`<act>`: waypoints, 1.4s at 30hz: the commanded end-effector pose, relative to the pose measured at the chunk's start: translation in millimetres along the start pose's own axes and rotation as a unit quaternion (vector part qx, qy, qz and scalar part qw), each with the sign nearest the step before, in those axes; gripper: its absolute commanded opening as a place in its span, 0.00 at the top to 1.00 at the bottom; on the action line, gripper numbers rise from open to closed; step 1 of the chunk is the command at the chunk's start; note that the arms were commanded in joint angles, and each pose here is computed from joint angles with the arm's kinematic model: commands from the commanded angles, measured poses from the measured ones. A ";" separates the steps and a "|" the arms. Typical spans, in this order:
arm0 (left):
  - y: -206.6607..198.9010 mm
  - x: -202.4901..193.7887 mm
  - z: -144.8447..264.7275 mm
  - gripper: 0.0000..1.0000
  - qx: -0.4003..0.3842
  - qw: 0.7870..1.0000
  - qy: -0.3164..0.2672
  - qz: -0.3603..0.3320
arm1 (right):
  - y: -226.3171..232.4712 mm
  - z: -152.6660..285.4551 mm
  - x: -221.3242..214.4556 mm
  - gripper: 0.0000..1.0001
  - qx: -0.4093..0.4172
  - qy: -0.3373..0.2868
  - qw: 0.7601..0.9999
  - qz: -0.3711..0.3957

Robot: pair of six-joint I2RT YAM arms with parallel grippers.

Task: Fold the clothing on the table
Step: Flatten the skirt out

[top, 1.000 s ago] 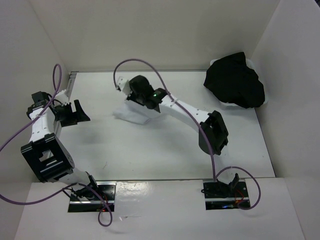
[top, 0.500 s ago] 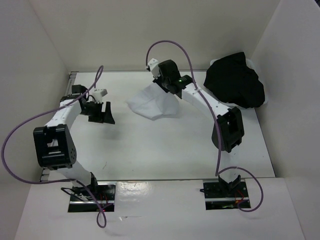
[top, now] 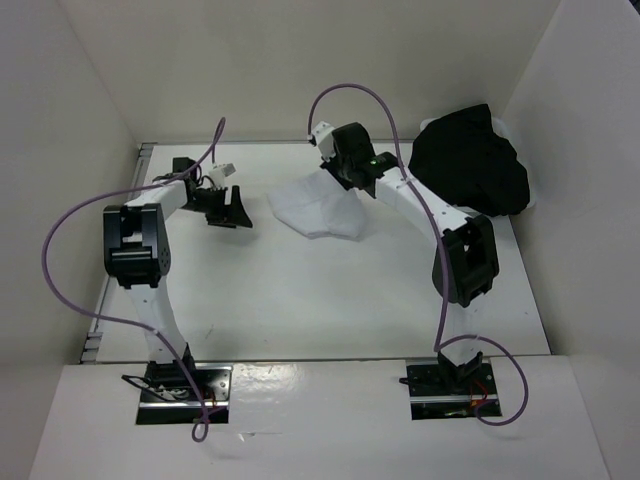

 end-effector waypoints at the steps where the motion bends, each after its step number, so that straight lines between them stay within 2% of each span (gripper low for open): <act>1: -3.9 10.8 -26.9 0.18 -0.132 0.991 0.020 0.020 | -9.1 33.7 12.4 1.00 -0.003 -0.039 0.999 -0.011; 7: -16.0 44.2 -45.2 0.18 -0.180 0.984 0.000 0.000 | -5.2 34.4 9.7 1.00 0.014 -0.033 0.999 -0.009; 10: -14.7 59.3 -50.3 0.22 -0.188 0.982 -0.017 -0.012 | -1.5 35.5 5.9 1.00 0.024 -0.029 0.999 -0.007; 22: -5.6 87.1 -68.7 0.27 -0.163 0.984 -0.061 -0.042 | 4.3 36.4 2.4 1.00 0.051 -0.024 0.998 -0.005; 34: -20.7 91.2 -102.8 0.33 -0.185 0.977 -0.056 -0.092 | 3.7 42.5 3.3 1.00 0.062 -0.026 0.998 0.000; 42: -19.6 95.8 -112.2 0.43 -0.185 0.977 -0.045 -0.093 | 3.1 38.1 5.3 1.00 0.061 -0.026 0.998 0.000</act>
Point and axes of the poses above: each gripper's point midway between its finger pads, its own z axis back along the fingers, its own y axis along the line the jaws close on, x = y × z, the point moved 10 cm from there along z, back along the fingers, and after that the axes turned 14 degrees about z, right-handed, at the moved point
